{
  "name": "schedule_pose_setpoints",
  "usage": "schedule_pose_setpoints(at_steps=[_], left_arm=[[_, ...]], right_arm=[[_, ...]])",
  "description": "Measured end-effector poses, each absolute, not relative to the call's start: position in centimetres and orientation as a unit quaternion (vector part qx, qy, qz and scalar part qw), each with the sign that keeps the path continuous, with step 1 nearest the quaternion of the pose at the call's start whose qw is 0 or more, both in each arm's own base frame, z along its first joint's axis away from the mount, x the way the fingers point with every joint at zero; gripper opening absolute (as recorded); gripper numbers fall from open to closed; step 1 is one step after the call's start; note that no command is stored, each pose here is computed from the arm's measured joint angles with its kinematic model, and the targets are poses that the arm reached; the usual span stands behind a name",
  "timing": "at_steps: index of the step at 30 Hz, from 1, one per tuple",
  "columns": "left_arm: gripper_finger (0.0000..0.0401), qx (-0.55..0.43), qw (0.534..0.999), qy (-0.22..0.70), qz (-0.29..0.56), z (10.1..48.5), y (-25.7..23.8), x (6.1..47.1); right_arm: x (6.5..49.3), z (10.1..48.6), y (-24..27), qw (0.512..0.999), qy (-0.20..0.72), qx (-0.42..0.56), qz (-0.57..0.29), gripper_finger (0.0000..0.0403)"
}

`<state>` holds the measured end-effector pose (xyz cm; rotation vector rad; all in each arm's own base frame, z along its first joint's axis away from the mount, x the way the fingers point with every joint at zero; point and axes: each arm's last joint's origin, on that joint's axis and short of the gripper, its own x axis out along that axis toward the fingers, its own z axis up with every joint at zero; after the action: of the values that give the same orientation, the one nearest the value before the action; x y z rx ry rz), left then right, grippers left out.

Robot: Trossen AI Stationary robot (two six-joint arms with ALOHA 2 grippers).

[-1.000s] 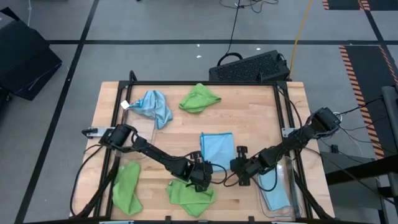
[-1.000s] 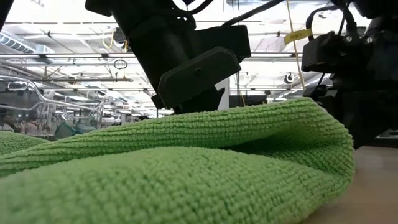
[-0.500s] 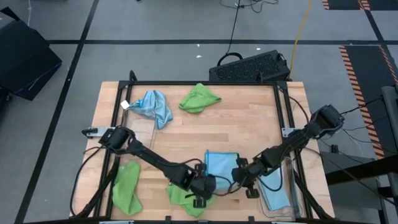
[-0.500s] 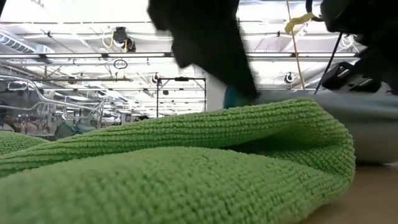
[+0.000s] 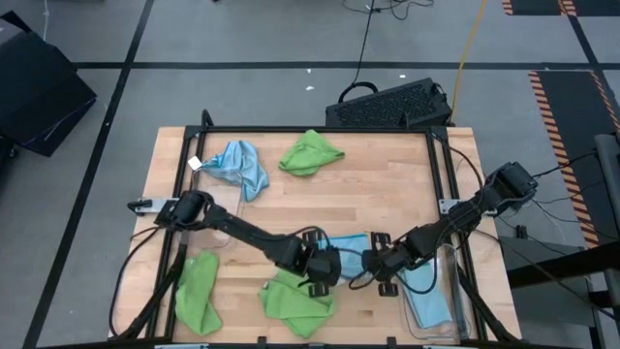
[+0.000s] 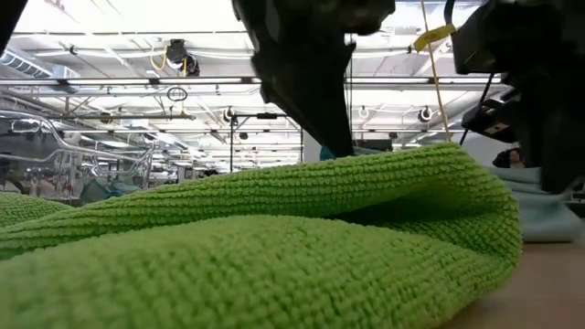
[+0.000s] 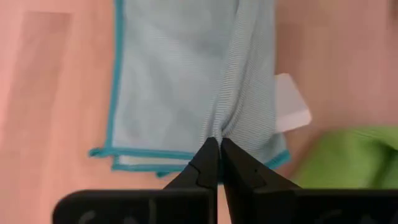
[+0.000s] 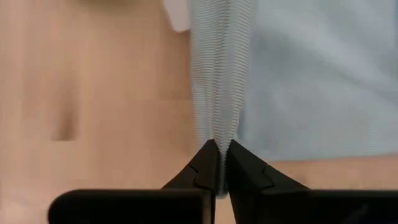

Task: Sort microfiber towel by color & place in baskets
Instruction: Fold the right blue microfiber towel

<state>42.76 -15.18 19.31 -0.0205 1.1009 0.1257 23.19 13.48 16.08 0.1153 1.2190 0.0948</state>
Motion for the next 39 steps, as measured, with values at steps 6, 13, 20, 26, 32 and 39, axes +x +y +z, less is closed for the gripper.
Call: schedule_pose_setpoints(at_steps=[6,13,20,26,32,39], left_arm=[[0.0005,0.002,0.843,0.533,0.071,19.2,-13.7,43.0],[0.0014,-0.011,0.849,0.525,0.057,21.3,-14.0,42.2],[0.0015,0.009,0.870,0.493,0.024,24.5,-14.7,41.0],[0.0006,0.000,0.872,0.482,-0.083,26.6,-16.4,39.9],[0.0014,0.006,0.878,0.460,-0.133,26.7,-17.7,40.0],[0.0013,-0.024,0.888,0.446,-0.113,24.5,-16.4,40.8]], right_arm=[[23.5,16.0,12.3,0.825,0.564,0.035,-0.001,0.0017],[23.3,17.7,11.9,0.832,0.553,0.040,-0.007,0.0016],[23.4,22.4,12.3,0.857,0.507,0.066,0.060,0.0014],[22.8,24.4,12.9,0.839,0.505,0.160,0.126,0.0013],[22.2,23.4,13.8,0.819,0.530,0.174,0.134,0.0013],[22.1,21.0,13.6,0.818,0.552,0.140,0.079,0.0012]])
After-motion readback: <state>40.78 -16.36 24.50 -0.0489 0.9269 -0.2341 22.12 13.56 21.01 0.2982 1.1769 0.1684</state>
